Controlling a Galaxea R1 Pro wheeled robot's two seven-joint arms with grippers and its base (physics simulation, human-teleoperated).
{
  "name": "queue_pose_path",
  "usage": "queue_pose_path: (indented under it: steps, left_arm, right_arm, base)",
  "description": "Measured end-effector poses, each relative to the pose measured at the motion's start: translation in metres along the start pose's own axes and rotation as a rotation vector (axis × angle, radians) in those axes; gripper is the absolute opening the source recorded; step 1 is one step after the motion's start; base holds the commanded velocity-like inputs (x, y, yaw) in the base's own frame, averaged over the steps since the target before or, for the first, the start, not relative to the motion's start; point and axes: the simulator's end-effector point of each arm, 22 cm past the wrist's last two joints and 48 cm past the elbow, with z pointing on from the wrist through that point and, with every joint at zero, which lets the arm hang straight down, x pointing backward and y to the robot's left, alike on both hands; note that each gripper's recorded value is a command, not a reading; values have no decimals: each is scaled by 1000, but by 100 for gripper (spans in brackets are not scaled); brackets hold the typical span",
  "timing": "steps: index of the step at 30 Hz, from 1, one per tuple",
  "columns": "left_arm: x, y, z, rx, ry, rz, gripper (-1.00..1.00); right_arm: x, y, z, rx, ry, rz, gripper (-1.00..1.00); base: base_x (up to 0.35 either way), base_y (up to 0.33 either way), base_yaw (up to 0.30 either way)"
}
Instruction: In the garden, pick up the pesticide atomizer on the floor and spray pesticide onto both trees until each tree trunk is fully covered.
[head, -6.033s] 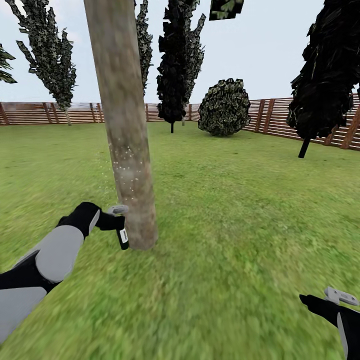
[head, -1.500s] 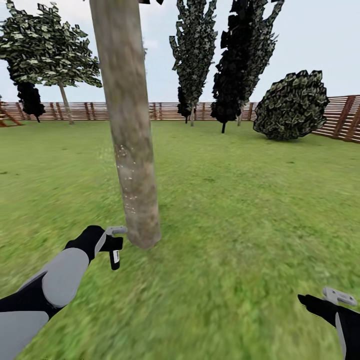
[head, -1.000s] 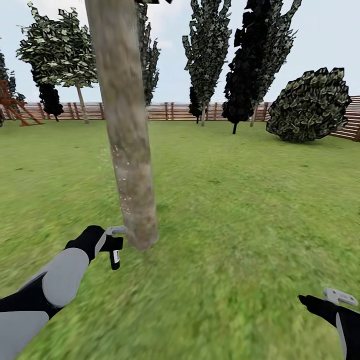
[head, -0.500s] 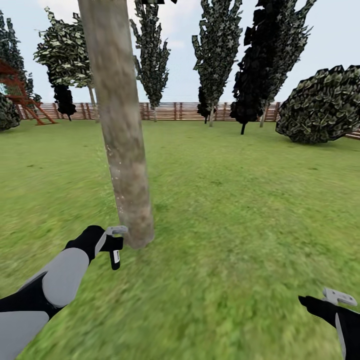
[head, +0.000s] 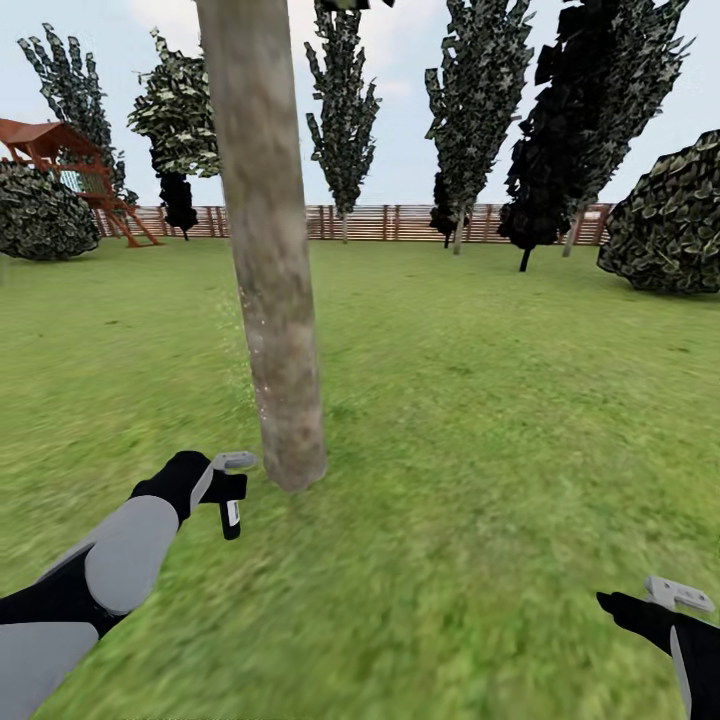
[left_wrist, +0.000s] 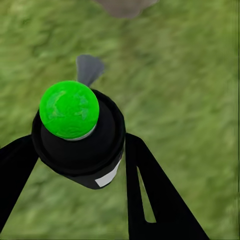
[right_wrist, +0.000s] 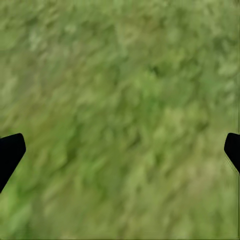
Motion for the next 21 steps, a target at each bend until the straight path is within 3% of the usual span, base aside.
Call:
queue_pose_path:
  steps: [9,21]
  left_arm:
    - [0,0,0,1,0,0,-100]
    - [0,0,0,1,0,0,-100]
  right_arm:
    - [0,0,0,0,0,0,100]
    - [0,0,0,0,0,0,100]
  base:
    - [70,-289,18]
    - [74,-291,253]
